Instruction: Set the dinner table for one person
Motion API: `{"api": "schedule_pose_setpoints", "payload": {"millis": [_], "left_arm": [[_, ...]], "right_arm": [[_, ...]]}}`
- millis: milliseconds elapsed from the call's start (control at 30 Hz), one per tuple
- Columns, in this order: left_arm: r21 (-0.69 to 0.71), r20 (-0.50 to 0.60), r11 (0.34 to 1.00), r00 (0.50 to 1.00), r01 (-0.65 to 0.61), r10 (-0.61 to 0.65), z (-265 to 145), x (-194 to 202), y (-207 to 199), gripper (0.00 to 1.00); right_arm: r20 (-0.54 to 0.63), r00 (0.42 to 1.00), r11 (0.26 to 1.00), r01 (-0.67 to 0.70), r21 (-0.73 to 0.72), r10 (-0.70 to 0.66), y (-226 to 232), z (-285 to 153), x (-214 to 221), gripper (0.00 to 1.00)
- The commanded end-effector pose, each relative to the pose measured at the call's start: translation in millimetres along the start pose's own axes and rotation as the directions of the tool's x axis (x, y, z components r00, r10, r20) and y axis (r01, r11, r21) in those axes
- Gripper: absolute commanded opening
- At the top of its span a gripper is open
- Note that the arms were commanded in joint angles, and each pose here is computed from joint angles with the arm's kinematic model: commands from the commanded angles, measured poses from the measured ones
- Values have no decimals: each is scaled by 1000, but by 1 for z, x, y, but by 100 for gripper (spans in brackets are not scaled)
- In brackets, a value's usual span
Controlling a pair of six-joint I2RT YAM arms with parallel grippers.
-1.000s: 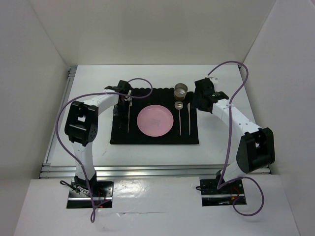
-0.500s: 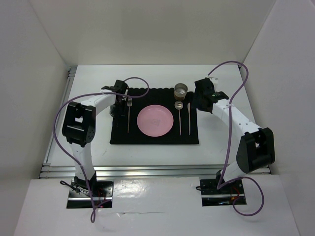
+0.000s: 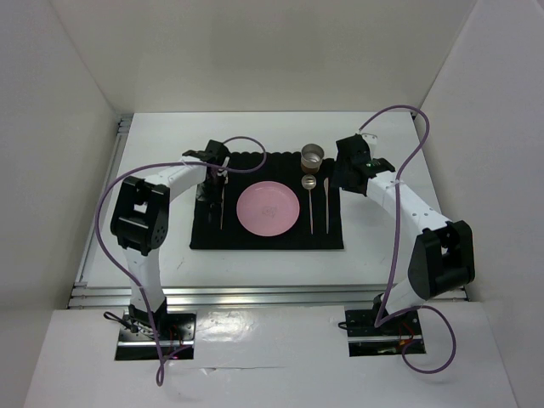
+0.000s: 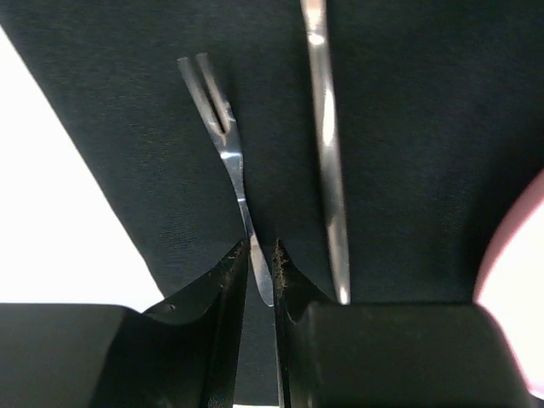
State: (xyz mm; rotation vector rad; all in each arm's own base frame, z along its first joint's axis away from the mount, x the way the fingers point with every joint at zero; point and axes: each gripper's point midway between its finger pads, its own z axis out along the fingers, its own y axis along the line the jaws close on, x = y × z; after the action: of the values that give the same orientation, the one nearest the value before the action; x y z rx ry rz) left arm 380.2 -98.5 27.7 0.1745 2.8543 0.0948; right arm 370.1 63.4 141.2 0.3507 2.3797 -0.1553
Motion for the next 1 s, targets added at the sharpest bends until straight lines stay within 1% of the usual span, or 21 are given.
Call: {"api": "schedule_pose_setpoints", "payload": {"millis": [0, 167, 300, 367, 467, 600, 633, 700, 733, 800, 867, 933, 967], "left_arm": [[38, 50, 999, 999, -18, 16, -15, -14, -6, 24], [38, 52, 999, 998, -27, 25, -16, -18, -6, 24], [15, 45, 1000, 999, -27, 27, -14, -15, -2, 24], [-15, 60, 1000, 998, -24, 25, -19, -15, 4, 24], [-15, 60, 1000, 998, -24, 25, -19, -15, 4, 24], [-8, 108, 1000, 994, -17, 18, -38, -27, 5, 24], [-3, 142, 1000, 990, -13, 13, -49, -34, 5, 24], [-10, 198, 1000, 980, -26, 27, -67, -46, 8, 26], [-7, 238, 1000, 971, -11, 13, -83, -51, 13, 26], [7, 282, 1000, 959, 13, -14, -101, -56, 22, 27], [-6, 326, 999, 945, 41, -37, -112, -60, 43, 28], [-53, 363, 995, 930, 86, -61, -126, -55, 70, 28], [-99, 355, 984, 929, 147, -103, -122, -46, 97, 28]], "right_arm": [[42, 999, 1000, -25, 3, 24, -2, -10, -10, 71], [42, 999, 1000, -25, 3, 24, -2, -10, -10, 71], [42, 999, 1000, -25, 3, 24, -2, -10, -10, 71], [42, 999, 1000, -25, 3, 24, -2, -10, -10, 71], [42, 999, 1000, -25, 3, 24, -2, -10, -10, 71], [35, 999, 1000, -21, 7, 21, -3, -11, -8, 71], [27, 999, 1000, -17, 11, 17, -4, -11, -6, 71], [49, 998, 1000, -26, 11, 26, -5, -16, -13, 71], [52, 998, 1000, -27, 10, 27, -7, -19, -14, 71], [59, 998, 999, -31, 6, 31, -8, -24, -17, 71], [69, 997, 999, -36, 1, 36, -8, -27, -20, 71], [66, 997, 999, -42, 12, 41, -12, -31, -18, 72], [75, 996, 999, -46, 7, 46, -15, -39, -20, 72]]}}
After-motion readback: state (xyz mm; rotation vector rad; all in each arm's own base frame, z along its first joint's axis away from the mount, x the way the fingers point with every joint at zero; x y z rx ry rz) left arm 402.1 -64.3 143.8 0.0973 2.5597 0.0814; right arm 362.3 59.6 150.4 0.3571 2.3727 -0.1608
